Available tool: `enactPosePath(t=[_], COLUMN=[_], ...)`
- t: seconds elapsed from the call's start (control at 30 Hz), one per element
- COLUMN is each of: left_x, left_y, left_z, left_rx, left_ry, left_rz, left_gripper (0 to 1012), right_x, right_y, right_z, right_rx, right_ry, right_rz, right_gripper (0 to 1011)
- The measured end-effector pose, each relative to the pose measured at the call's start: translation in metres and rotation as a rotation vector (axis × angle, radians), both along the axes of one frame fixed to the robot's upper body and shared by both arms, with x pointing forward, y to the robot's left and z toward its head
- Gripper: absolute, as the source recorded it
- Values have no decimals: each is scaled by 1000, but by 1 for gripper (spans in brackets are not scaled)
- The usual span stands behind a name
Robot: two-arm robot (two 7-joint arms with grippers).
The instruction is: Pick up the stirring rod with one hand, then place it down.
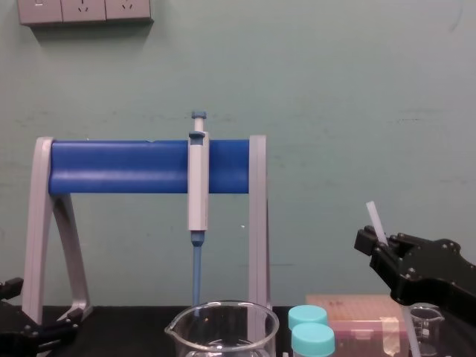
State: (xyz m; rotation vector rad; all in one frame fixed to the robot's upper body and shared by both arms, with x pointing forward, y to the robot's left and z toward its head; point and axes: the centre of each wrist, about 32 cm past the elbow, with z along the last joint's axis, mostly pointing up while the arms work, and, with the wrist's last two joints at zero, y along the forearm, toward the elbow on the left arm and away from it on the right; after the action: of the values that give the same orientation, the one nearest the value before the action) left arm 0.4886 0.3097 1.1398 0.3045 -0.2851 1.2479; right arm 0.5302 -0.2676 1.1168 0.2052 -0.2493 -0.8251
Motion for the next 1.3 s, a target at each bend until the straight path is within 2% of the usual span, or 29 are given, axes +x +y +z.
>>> enactPosePath(t=[0.53,1.2,1.3], left_x=[0,0,0], left_y=[0,0,0], left_z=[0,0,0], left_rx=[0,0,0], left_ry=[0,0,0], left_rz=[0,0,0], left_gripper=[1000,1000,1000], right_x=[1,1,1], right_y=[-3,-3,-3], right_z=[0,0,0], right_rx=[-10,-9,-8], right_ry=[73,69,68], right_rz=[-18,-16,-16], right_gripper=[66,66,99])
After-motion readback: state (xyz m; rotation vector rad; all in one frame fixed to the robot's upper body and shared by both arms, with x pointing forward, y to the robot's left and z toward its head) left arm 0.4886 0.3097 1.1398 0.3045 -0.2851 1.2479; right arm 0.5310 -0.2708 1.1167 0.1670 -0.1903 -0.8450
